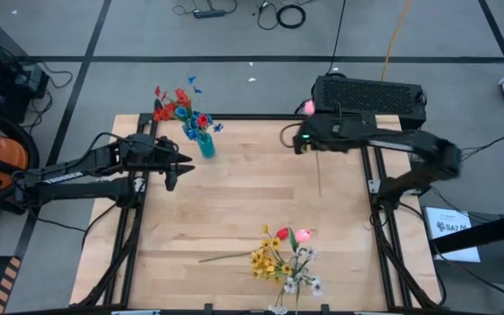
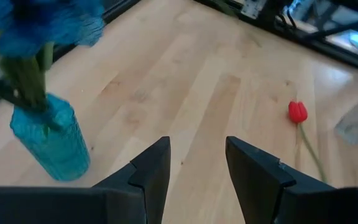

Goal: Sort flowers into vase by color
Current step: Put the pink flower into the transparent vase

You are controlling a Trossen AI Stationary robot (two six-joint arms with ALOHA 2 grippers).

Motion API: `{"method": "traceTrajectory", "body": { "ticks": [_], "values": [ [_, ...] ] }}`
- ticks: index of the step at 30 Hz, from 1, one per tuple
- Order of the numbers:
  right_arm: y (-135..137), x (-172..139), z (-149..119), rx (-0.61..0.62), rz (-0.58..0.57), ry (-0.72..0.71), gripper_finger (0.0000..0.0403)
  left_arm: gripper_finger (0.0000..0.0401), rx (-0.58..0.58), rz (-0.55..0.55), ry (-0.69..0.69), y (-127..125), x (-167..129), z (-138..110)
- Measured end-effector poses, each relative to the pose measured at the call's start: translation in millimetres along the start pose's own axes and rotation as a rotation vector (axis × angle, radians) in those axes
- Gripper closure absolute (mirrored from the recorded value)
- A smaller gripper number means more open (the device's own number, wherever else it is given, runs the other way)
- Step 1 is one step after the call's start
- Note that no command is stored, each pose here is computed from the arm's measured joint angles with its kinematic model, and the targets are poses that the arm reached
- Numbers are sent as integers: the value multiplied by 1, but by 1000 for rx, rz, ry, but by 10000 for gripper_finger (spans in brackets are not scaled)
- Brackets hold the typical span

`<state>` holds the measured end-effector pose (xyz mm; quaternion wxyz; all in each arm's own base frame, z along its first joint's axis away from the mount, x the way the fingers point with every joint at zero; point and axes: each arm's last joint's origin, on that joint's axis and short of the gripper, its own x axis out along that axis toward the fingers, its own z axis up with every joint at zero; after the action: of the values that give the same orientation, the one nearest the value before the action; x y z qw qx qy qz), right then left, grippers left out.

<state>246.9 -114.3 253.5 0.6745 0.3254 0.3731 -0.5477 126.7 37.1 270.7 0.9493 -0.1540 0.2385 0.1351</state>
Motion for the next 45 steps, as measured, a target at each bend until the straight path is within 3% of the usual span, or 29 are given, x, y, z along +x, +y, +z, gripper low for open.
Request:
{"method": "traceTrajectory", "body": {
  "ticks": [2,6,11,17,23,28,33,42,45],
  "values": [
    [-14,-32,-2,-18,47,-39,399,239,-38,3,-1,0,0,0],
    [-47,-75,-15,-264,179,42,399,239,-43,50,-13,1,0,0],
    [-82,-110,-29,-203,281,64,399,239,16,130,-29,4,0,1],
    [-95,-140,-50,-336,447,-3,402,239,18,131,-34,4,0,1],
    [-96,-157,-77,-370,683,-156,402,239,36,87,-71,-2,0,5],
    [-75,-155,-115,-389,966,-306,402,239,65,16,-117,-13,0,8],
    [-63,-154,-156,-405,1147,-441,403,239,36,-27,-112,-19,0,7],
    [-82,-180,-208,-422,1197,-584,403,239,32,-60,-86,-26,7,6],
    [-82,-191,-226,-486,1219,-653,403,239,6,-59,-71,-27,10,5]
  ]
}}
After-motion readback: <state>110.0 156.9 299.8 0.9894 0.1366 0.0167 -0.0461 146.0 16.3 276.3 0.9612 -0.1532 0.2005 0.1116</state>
